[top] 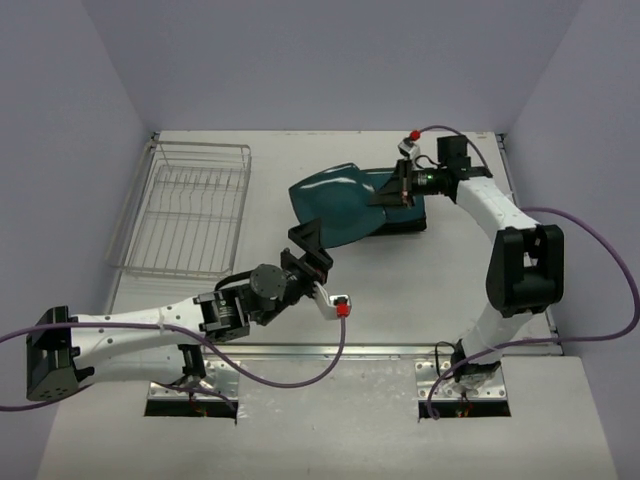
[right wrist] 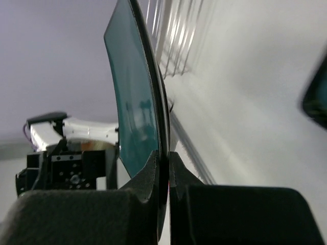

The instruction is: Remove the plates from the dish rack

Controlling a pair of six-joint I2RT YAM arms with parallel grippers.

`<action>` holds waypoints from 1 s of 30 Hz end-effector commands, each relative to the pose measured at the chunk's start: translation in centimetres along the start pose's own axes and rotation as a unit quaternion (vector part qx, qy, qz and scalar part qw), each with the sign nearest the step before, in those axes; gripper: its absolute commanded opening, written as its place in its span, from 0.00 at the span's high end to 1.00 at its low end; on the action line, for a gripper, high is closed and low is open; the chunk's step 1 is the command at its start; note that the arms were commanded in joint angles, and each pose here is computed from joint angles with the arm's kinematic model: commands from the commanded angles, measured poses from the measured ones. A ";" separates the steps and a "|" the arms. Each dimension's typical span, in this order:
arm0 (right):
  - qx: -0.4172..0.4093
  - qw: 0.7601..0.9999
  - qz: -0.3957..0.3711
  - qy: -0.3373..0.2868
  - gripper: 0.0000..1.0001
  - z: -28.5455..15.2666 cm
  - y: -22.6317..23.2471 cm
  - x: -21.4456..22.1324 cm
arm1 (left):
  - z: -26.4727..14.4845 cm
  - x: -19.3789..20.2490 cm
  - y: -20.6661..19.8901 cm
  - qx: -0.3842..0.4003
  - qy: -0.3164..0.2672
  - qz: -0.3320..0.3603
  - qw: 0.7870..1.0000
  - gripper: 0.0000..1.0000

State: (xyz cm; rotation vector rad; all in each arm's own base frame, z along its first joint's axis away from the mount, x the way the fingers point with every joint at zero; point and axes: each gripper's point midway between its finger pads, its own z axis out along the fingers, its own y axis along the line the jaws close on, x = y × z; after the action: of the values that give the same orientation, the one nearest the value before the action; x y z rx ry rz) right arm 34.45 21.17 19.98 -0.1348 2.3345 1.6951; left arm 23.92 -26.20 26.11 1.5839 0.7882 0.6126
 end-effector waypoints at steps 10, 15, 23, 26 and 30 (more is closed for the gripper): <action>0.095 0.980 -0.055 -0.164 1.00 -12.6 -6.2 -9.3 | -0.8 8.9 10.5 -0.059 0.159 -0.388 0.906 0.00; 0.117 0.978 -0.042 -0.169 1.00 -12.9 -8.8 -10.4 | -1.2 11.1 10.6 -0.054 0.188 -0.509 0.838 0.00; 0.122 0.978 -0.021 -0.169 1.00 -12.6 -11.6 -12.0 | -2.5 13.7 7.6 -0.032 0.217 -0.586 0.780 0.00; 0.118 0.978 -0.007 -0.171 1.00 -12.4 -12.4 -12.4 | -2.9 14.1 7.6 -0.035 0.219 -0.592 0.775 0.00; 0.108 0.978 0.022 -0.178 1.00 -11.9 -13.6 -12.5 | -3.2 14.4 7.2 -0.035 0.223 -0.597 0.770 0.00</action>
State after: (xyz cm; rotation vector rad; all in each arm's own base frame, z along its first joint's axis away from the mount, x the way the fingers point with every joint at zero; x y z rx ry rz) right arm 45.93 4.07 9.89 0.3082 2.3833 1.2249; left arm 32.23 -13.81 32.15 0.6332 1.8792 0.0952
